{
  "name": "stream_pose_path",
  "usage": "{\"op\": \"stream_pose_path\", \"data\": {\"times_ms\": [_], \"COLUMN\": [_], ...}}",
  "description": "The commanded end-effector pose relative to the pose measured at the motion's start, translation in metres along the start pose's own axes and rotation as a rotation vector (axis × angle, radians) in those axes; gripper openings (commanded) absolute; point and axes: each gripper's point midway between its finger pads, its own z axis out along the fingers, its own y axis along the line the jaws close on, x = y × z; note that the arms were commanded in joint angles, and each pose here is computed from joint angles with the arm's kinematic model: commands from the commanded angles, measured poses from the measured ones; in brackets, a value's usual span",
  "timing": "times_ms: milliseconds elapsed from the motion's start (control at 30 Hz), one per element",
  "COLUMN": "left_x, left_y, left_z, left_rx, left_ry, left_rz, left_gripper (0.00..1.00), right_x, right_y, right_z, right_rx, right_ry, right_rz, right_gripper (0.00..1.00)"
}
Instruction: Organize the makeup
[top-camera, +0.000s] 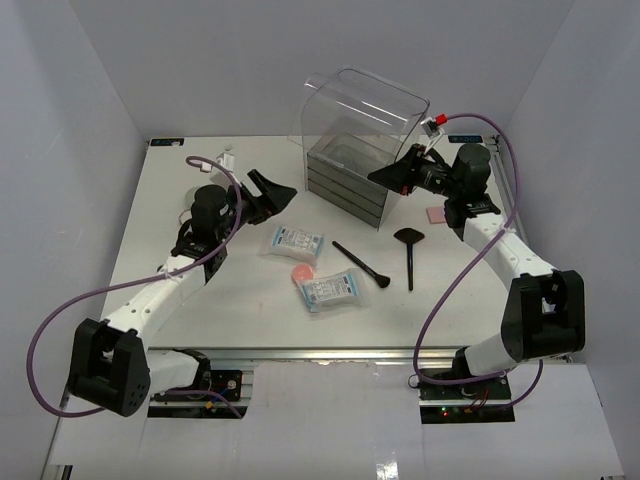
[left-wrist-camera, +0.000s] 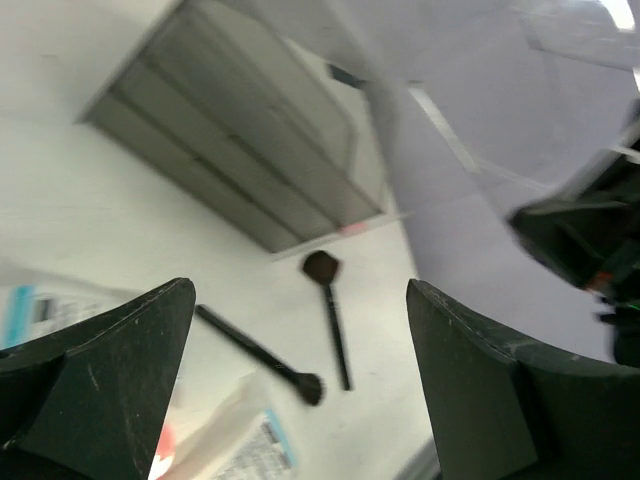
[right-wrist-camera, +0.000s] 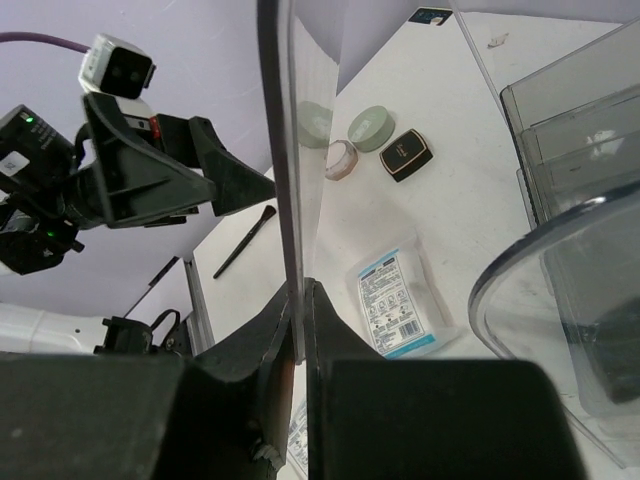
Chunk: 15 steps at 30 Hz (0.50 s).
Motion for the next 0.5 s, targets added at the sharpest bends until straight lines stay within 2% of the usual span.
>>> {"op": "stream_pose_path", "data": {"times_ms": [0, 300, 400, 467], "left_x": [0.001, -0.013, -0.034, -0.041], "left_y": [0.088, 0.181, 0.204, 0.237], "left_z": [-0.026, -0.045, -0.051, -0.061], "left_rx": [-0.323, -0.632, -0.724, -0.869], "left_ry": [0.046, 0.108, 0.085, 0.118], "left_rz": [0.106, 0.114, 0.123, 0.142], "left_gripper": [0.98, 0.98, 0.98, 0.98], "right_x": [-0.020, -0.015, -0.012, -0.009], "right_y": [0.040, 0.037, 0.036, 0.034], "right_z": [-0.007, -0.009, -0.009, -0.010], "right_rx": [-0.100, -0.088, -0.083, -0.082], "right_ry": [-0.029, -0.020, -0.016, -0.012], "right_rz": [-0.104, -0.112, -0.111, -0.108], "right_gripper": [0.09, 0.09, 0.09, 0.09]}}
